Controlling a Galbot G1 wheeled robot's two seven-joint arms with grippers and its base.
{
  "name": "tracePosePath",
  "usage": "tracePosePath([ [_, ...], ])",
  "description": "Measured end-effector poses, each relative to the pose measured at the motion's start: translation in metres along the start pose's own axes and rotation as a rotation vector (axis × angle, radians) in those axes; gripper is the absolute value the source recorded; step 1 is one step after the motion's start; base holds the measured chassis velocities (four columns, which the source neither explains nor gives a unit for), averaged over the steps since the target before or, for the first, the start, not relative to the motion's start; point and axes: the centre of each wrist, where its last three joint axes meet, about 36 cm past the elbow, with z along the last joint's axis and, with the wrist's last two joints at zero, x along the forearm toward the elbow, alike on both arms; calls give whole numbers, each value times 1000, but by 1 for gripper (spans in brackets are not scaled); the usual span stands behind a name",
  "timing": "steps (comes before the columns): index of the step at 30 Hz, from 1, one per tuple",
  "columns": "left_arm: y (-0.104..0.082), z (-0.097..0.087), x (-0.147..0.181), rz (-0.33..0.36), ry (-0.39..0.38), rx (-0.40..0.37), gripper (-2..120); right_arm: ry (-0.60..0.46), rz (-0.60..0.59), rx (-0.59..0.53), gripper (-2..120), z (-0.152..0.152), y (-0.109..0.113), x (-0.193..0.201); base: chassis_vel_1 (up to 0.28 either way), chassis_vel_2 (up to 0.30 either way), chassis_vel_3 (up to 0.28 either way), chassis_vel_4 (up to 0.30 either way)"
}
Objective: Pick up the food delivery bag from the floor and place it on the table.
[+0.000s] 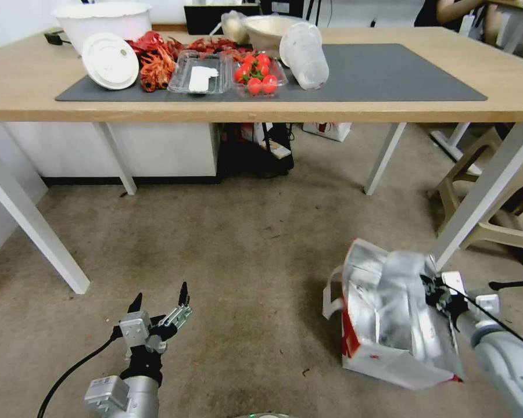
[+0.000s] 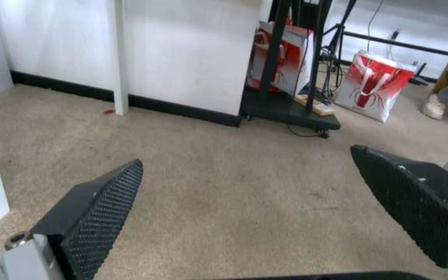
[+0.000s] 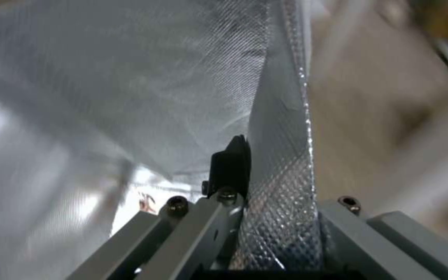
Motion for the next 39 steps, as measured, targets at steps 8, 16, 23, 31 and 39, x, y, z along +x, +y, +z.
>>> tracePosePath([
  [8, -1, -1, -2, -40, -11, 22, 100, -250, -355, 135, 0, -18, -28, -3, 0, 0, 0, 0],
  [16, -4, -1, -3, -59, -15, 38, 100, -461, -730, 83, 0, -9, -42, -19, 0, 0, 0, 0],
  [23, -5, 0, -3, -73, -6, 40, 100, -522, -963, -31, 0, -11, -42, -19, 0, 0, 0, 0],
  [31, -7, -3, -2, -82, -7, 41, 100, -529, -1154, -104, 0, -23, -43, -16, 0, 0, 0, 0],
  [39, -10, -9, 3, -81, -1, 43, 100, -523, -1302, -141, 0, -35, -45, -16, 0, 0, 0, 0],
])
